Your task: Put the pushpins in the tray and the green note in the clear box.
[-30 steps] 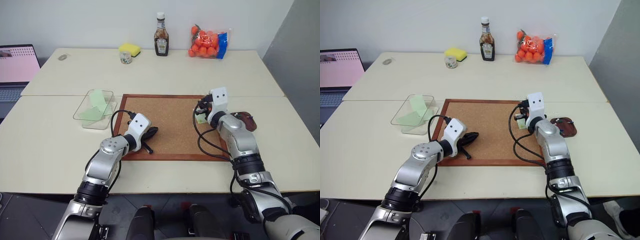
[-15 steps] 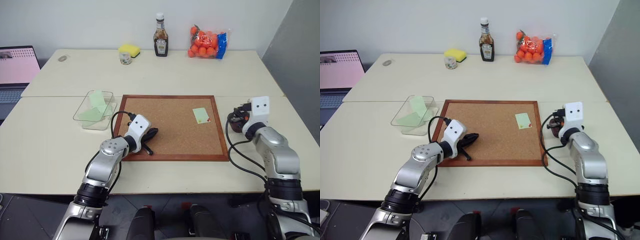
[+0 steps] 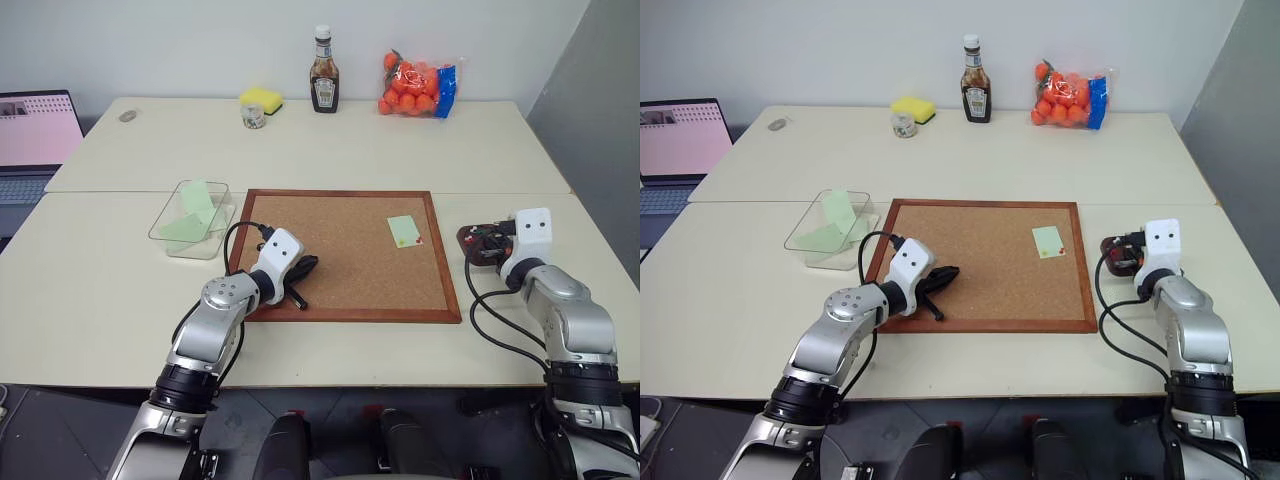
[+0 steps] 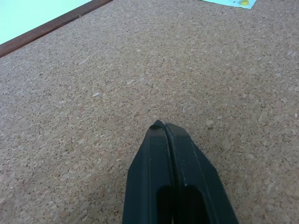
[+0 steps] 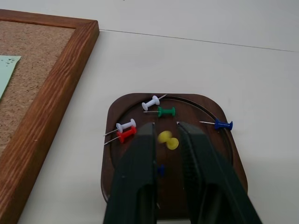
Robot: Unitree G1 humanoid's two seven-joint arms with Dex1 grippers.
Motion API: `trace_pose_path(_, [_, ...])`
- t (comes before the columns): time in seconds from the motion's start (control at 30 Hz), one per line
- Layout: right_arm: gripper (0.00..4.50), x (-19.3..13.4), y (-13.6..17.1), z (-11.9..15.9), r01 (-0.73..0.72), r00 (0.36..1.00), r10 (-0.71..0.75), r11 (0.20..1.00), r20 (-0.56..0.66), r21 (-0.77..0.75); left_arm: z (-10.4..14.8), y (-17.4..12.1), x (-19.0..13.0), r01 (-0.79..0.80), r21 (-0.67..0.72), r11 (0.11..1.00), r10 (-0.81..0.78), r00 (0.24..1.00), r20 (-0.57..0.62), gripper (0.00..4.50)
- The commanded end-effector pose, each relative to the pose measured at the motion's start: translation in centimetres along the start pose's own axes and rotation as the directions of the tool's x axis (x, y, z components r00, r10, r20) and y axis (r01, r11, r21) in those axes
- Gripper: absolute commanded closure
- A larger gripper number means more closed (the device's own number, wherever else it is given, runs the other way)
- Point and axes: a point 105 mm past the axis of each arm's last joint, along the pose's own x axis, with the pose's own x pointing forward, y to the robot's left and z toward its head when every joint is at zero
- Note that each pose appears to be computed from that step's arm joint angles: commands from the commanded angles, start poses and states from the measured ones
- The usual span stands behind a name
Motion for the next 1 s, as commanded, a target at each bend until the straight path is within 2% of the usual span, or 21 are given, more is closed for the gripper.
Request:
trace_pose_path(0.03, [2.68, -0.2, -0.9, 1.8, 0.028, 0.998, -0.027, 1.000, 0.055, -0.011, -1.7, -1.5, 0.5, 0.062, -0.021, 0.998, -0.063, 0.996, -0.060, 4.50])
trace_pose_path(0.13, [2.03, -0.4, -1.0, 2.0, 0.031, 0.997, -0.030, 0.999, 0.066, -0.012, -1.7, -1.5, 0.5, 0.061, -0.019, 0.998, -0.063, 0.996, -0.060, 4.50])
trace_pose_path(0.27, [2.03, -0.8, -0.3, 3.0, 0.004, 0.994, -0.001, 1.000, 0.109, -0.024, -1.6, -1.4, 0.5, 0.063, -0.017, 0.998, -0.064, 0.996, -0.060, 4.50])
trace_pose_path(0.4, [2.03, -1.9, 2.8, 5.4, -0.115, 0.966, 0.130, 0.990, 0.224, -0.081, -1.6, -1.4, 0.5, 0.064, -0.013, 0.998, -0.065, 0.996, -0.059, 4.50])
trace_pose_path(0.5, [2.03, -2.3, 5.1, 5.9, -0.179, 0.946, 0.204, 0.977, 0.253, -0.120, -1.6, -1.4, 0.5, 0.066, -0.011, 0.998, -0.067, 0.996, -0.059, 4.50])
trace_pose_path(0.73, [2.03, -0.6, 9.4, 3.3, -0.234, 0.951, 0.244, 0.969, 0.192, -0.074, -1.6, -1.3, 0.4, 0.067, -0.007, 0.998, -0.067, 0.996, -0.063, 4.50])
trace_pose_path(1.0, [2.03, 0.9, 11.0, 2.5, -0.239, 0.954, 0.246, 0.969, 0.171, -0.058, -1.6, -1.2, 0.4, 0.070, 0.000, 0.998, -0.070, 0.995, -0.065, 4.50])
